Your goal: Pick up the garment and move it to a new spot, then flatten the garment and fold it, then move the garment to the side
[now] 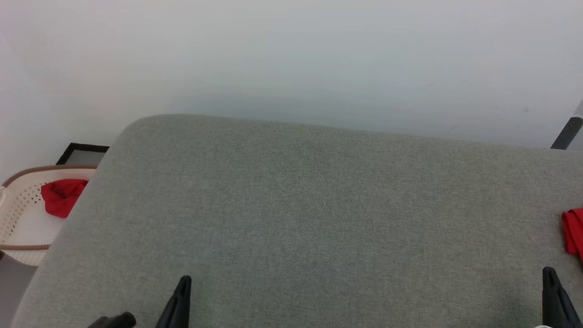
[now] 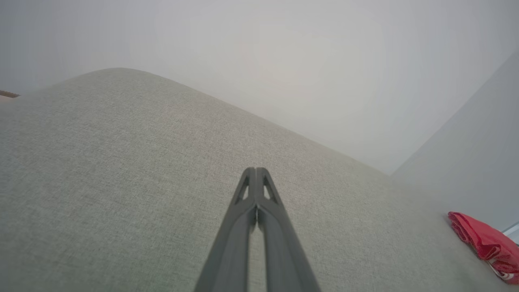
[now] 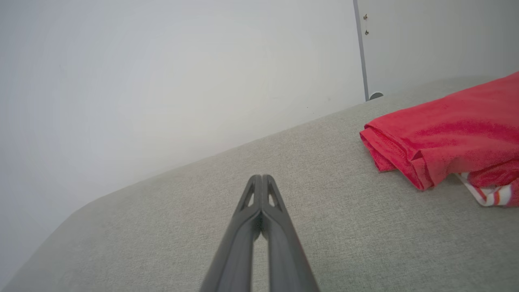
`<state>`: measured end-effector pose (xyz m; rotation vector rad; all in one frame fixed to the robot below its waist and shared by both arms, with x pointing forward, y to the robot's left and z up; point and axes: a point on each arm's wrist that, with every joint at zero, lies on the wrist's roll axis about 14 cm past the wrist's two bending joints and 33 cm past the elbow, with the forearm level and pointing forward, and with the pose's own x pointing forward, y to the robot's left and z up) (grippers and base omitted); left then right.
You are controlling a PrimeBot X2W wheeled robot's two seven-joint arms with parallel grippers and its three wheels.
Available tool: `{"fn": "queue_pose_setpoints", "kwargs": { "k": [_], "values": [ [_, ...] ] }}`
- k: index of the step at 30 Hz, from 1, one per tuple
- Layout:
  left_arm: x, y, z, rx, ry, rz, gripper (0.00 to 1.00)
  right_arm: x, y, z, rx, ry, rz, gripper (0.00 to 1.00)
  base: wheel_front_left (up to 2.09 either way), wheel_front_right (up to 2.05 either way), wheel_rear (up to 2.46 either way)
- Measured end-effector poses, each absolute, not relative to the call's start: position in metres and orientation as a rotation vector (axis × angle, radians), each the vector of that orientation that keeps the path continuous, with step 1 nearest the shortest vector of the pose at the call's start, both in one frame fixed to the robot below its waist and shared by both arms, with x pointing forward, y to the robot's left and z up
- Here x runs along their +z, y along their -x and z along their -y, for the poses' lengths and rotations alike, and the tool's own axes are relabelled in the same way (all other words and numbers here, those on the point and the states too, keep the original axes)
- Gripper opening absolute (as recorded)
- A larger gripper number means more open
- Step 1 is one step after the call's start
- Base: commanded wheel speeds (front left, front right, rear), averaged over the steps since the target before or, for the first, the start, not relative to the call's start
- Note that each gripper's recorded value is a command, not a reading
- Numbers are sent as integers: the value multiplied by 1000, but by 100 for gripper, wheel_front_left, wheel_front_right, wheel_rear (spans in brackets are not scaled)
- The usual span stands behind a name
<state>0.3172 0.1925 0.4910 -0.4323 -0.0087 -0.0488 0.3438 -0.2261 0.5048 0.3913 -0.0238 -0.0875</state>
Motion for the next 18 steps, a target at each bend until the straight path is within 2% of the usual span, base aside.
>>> {"fn": "queue_pose_setpoints", "kwargs": {
  "k": [18],
  "values": [
    [491,-334,-202,9,695,-6,0,501,-355,220,-83,-686,14,0,0,0,0]
  ]
}}
